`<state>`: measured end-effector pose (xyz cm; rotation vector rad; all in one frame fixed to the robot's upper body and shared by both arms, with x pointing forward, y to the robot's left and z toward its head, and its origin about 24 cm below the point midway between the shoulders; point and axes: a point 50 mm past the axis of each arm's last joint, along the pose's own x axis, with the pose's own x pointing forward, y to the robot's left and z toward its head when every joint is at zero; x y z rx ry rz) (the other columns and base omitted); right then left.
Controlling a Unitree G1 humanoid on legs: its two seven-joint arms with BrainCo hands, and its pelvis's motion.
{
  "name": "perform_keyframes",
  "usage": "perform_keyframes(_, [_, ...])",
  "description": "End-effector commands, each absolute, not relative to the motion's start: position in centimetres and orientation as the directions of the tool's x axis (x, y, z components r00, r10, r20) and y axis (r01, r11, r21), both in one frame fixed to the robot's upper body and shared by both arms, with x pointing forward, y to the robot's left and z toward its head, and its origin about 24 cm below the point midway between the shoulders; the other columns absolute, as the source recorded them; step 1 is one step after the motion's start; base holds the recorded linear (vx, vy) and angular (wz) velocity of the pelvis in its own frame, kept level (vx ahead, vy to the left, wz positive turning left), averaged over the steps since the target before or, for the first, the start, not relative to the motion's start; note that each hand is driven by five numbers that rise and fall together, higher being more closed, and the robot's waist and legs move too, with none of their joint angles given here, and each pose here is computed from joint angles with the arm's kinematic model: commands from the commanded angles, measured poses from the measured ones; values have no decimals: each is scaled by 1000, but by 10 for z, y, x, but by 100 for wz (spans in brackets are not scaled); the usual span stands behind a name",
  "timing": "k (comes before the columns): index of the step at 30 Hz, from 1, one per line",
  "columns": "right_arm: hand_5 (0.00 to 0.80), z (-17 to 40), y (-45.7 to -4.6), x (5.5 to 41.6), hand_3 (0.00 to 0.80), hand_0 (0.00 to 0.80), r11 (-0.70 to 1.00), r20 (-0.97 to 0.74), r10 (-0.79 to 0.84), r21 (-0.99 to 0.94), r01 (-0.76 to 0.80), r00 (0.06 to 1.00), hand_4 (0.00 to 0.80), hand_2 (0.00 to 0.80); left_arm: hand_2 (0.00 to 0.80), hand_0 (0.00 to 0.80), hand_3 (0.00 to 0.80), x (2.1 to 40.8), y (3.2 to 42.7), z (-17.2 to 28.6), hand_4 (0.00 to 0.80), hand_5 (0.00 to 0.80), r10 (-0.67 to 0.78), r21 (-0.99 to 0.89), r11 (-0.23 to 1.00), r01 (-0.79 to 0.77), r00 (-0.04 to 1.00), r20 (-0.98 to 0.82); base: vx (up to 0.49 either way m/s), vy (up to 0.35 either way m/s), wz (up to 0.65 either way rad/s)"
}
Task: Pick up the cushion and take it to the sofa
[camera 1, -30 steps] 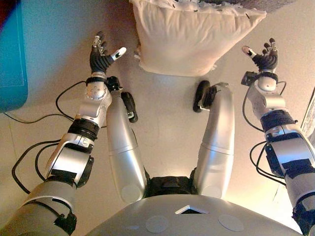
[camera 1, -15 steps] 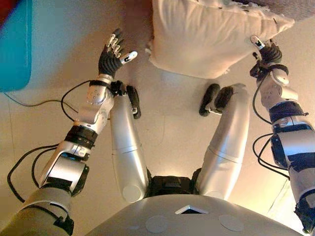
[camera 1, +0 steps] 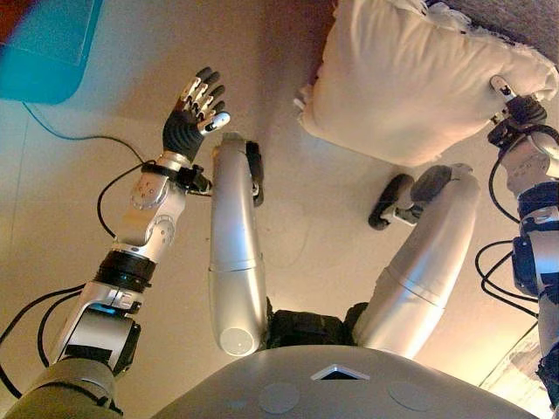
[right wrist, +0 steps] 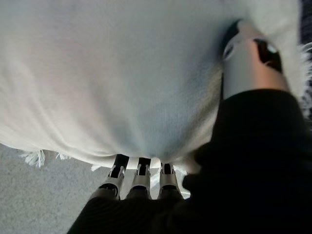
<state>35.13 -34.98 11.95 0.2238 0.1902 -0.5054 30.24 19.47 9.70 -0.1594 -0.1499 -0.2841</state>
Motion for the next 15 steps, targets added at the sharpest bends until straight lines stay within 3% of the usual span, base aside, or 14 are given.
perform_keyframes(1, [122,144,-343,364,122,122,864,-185,-438,182,469,880,122,122,0,0,0,299,186,121,0,0,-316,-149,918,368,904,288,12,-35,15])
perform_keyframes(2, [794,143,-343,364,794,794,868,-198,-452,127,480,870,794,794,0,0,0,298,186,122,0,0,-318,-147,917,371,902,291,9,-29,14])
perform_keyframes(6, [800,138,-350,359,800,800,854,-266,-503,-4,521,822,800,800,0,0,0,296,185,122,0,0,-323,-146,914,377,898,300,7,-6,9])
perform_keyframes(15, [800,129,-357,352,800,800,778,-272,-595,38,627,756,800,800,0,0,0,294,182,122,0,0,-325,-160,907,389,890,320,1,0,0])
